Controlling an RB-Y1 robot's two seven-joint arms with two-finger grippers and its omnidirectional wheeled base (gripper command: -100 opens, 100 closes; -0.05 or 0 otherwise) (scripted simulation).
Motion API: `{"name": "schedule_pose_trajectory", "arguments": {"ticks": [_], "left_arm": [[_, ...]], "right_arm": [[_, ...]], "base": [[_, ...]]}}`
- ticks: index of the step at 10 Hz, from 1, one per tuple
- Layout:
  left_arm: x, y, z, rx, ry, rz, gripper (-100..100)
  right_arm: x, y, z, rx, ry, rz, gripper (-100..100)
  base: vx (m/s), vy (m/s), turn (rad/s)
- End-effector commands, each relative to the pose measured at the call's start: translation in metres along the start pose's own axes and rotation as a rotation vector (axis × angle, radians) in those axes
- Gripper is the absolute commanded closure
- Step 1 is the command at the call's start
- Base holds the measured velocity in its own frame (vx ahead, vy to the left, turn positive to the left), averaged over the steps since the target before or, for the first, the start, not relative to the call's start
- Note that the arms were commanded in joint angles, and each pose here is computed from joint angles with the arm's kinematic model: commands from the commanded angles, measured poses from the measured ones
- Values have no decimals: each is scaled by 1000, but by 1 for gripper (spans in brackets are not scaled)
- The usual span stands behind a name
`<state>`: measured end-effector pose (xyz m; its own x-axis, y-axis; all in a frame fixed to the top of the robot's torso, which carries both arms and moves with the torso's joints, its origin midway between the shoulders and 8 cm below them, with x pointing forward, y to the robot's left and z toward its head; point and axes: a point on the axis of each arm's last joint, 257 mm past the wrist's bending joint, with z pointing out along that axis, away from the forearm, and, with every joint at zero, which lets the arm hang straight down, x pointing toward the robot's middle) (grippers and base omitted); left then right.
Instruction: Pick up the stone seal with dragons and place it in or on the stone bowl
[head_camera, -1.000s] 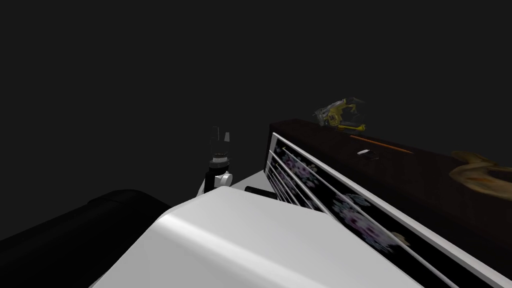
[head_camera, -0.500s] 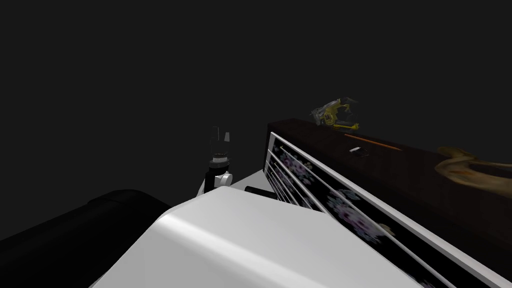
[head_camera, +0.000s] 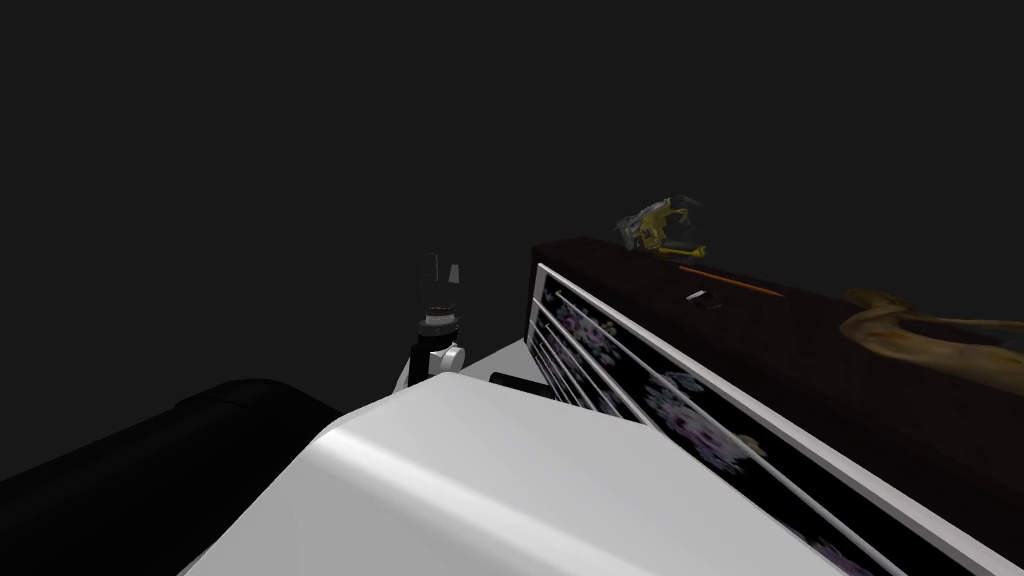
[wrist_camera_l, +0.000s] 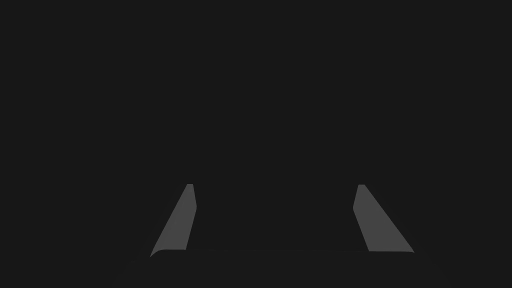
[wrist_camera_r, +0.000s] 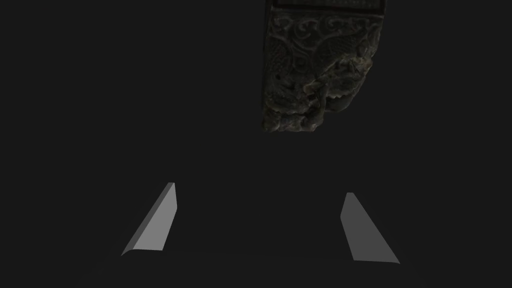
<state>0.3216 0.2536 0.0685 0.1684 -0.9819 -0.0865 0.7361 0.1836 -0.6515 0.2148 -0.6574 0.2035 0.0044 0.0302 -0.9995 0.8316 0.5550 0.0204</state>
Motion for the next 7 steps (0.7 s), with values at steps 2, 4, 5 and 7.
{"name": "schedule_pose_trajectory", "arguments": {"ticks": [2, 4, 5, 7], "left_arm": [[0, 0, 0, 0, 0, 0, 0], [0, 0, 0, 0, 0, 0, 0], [0, 0, 0, 0, 0, 0, 0], [0, 0, 0, 0, 0, 0, 0]], "right_arm": [[-1, 1, 0, -1, 0, 1, 0], [0, 1, 0, -1, 0, 1, 0], [0, 1, 0, -1, 0, 1, 0], [0, 1, 0, -1, 0, 1, 0]], "base": [[-3, -8, -1], [0, 0, 0], [0, 0, 0], [0, 0, 0]]}}
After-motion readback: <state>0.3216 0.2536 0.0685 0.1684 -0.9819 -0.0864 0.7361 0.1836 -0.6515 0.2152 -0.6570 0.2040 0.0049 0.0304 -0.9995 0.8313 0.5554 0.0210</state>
